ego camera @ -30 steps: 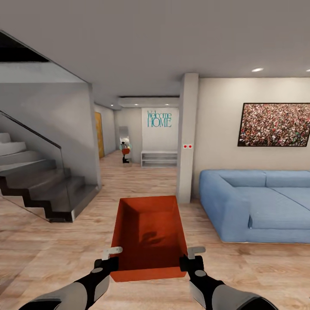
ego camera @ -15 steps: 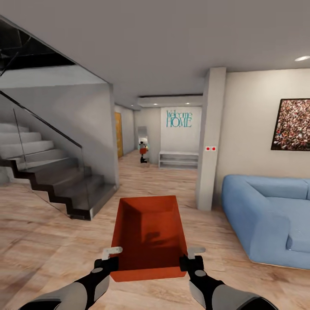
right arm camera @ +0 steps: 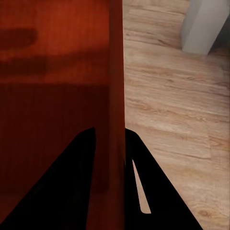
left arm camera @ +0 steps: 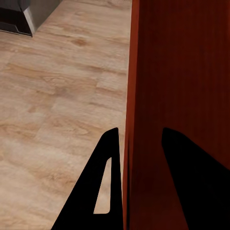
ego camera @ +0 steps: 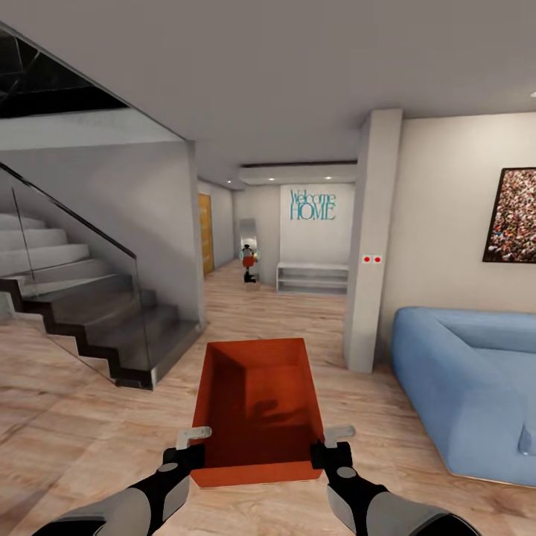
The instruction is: Move the two storage containers from the living room to the garage. In the garage, place one container on the floor and stack the other container on top of it (either order is fine).
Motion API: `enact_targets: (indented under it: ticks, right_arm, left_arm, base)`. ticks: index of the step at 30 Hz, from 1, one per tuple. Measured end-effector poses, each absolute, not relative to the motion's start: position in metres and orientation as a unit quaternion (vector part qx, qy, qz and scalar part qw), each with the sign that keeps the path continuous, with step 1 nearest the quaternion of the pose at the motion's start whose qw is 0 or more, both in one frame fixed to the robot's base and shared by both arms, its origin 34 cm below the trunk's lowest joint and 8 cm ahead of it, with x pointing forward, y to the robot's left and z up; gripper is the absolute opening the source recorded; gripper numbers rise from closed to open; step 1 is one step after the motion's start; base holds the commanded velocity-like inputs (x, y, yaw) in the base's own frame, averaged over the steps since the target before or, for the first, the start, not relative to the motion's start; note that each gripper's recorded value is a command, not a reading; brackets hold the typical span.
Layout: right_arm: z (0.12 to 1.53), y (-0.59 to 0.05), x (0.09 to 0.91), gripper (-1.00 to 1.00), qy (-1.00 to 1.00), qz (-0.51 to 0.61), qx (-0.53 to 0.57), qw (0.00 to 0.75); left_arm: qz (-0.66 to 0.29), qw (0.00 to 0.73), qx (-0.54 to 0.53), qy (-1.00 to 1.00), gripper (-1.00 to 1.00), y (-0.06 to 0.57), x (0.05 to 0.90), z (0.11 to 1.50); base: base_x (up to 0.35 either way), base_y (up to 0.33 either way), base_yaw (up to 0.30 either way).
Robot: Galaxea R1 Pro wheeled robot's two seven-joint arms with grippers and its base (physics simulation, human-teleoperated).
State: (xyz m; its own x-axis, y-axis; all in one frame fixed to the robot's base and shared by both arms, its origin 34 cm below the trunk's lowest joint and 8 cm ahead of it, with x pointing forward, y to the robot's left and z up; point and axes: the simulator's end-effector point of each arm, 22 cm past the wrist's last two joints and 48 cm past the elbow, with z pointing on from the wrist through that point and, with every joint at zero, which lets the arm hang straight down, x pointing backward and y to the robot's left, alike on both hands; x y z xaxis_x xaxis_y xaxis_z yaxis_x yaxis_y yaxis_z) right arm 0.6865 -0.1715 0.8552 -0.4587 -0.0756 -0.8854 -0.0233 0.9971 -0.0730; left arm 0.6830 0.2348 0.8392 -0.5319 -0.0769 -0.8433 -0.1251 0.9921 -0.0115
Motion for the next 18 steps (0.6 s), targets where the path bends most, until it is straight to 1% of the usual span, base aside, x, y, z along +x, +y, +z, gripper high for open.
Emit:
enact_targets:
  ticks: [18]
  right_arm:
    - [0.8552, -0.1715, 0.6865, -1.0, 0.854, -0.025, -0.029, 0.519]
  left_arm:
    - [0.025, 0.48, -0.058, 0.875, -1.0, 0.2348, 0.683, 0.8392]
  base:
    - [0.323, 0.0, 0.0]
